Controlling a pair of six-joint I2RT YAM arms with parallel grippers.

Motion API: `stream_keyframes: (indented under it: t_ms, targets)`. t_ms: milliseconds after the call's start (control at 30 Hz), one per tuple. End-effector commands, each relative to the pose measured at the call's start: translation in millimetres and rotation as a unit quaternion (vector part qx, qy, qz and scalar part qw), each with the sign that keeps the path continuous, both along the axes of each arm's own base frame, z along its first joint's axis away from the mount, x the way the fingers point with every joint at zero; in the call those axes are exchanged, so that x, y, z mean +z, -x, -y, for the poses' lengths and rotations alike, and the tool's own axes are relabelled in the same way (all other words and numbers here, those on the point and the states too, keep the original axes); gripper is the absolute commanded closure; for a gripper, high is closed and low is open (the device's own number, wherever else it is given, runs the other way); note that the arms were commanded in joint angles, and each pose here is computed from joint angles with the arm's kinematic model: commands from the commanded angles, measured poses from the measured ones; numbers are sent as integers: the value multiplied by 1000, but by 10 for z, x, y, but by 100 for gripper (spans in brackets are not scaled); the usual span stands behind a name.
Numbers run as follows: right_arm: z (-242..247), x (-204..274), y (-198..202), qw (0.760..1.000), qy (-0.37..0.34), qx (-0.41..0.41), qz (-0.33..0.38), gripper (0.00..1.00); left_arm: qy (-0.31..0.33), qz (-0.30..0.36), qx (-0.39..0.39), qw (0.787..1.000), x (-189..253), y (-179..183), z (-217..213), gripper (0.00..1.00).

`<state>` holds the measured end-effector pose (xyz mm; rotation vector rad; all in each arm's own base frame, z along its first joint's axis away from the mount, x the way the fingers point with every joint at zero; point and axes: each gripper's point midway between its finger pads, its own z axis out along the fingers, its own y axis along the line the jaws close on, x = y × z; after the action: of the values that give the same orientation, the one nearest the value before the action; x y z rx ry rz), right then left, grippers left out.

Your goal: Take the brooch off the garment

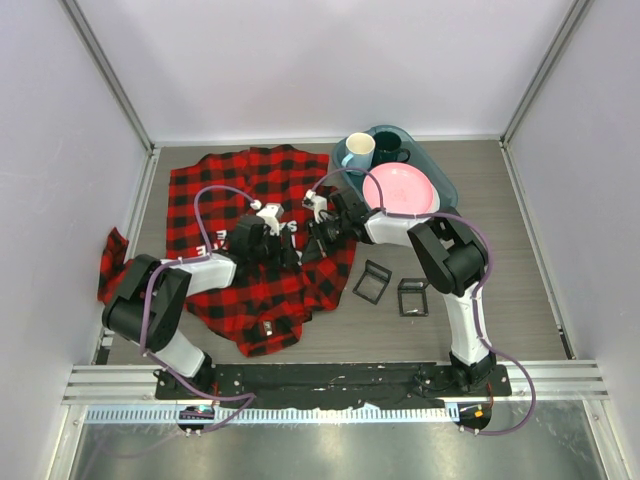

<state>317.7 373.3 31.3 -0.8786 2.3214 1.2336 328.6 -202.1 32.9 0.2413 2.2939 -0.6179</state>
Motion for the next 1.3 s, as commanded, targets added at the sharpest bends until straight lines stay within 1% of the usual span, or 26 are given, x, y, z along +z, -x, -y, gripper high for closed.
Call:
stream_keyframes:
  t_ms: [0,133,267,367,433,467,500,567,700,733,833,967,1167,1267]
  targets:
    - [-86,63,-27,1000,-12,10,10,99,-10,-3,10,1000,5,-25,-39,48]
    - [-91,66,-33,1000,-12,10,10,99,-11,-9,6,1000,-29,-26,-19,52]
    - [-95,68,-10,1000,-13,14,7,99,-11,-8,6,1000,-49,-44,-13,46]
    - [-105,57,14,1000,-12,20,9,99,-17,-12,9,1000,-76,-69,-17,46]
    - [-109,49,11,1000,-9,21,13,99,-19,-13,14,1000,-67,-102,-20,48]
    - [-110,31,21,1000,-6,21,13,99,-23,-17,16,999,-91,-100,-34,53]
    - [-108,22,24,1000,-5,21,12,99,-24,-18,17,999,-92,-103,-38,54]
    - [-108,22,20,1000,-5,20,13,99,-24,-21,18,999,-108,-102,-38,57]
    - [-113,28,22,1000,-5,21,15,99,-27,-31,20,999,-159,-86,-45,60]
    - [-124,36,35,1000,-6,23,15,99,-28,-33,24,999,-169,-90,-49,63]
    - [-127,32,57,999,-6,28,17,99,-31,-37,36,998,-191,-126,-91,69]
    - [-124,2,73,999,-5,33,14,99,-26,-46,47,998,-200,-145,-122,74]
    - [-131,9,68,999,-1,30,18,99,-12,-60,54,997,-211,-149,-129,79]
    - [-170,25,92,999,0,33,28,99,17,-78,62,995,-210,-151,-140,81]
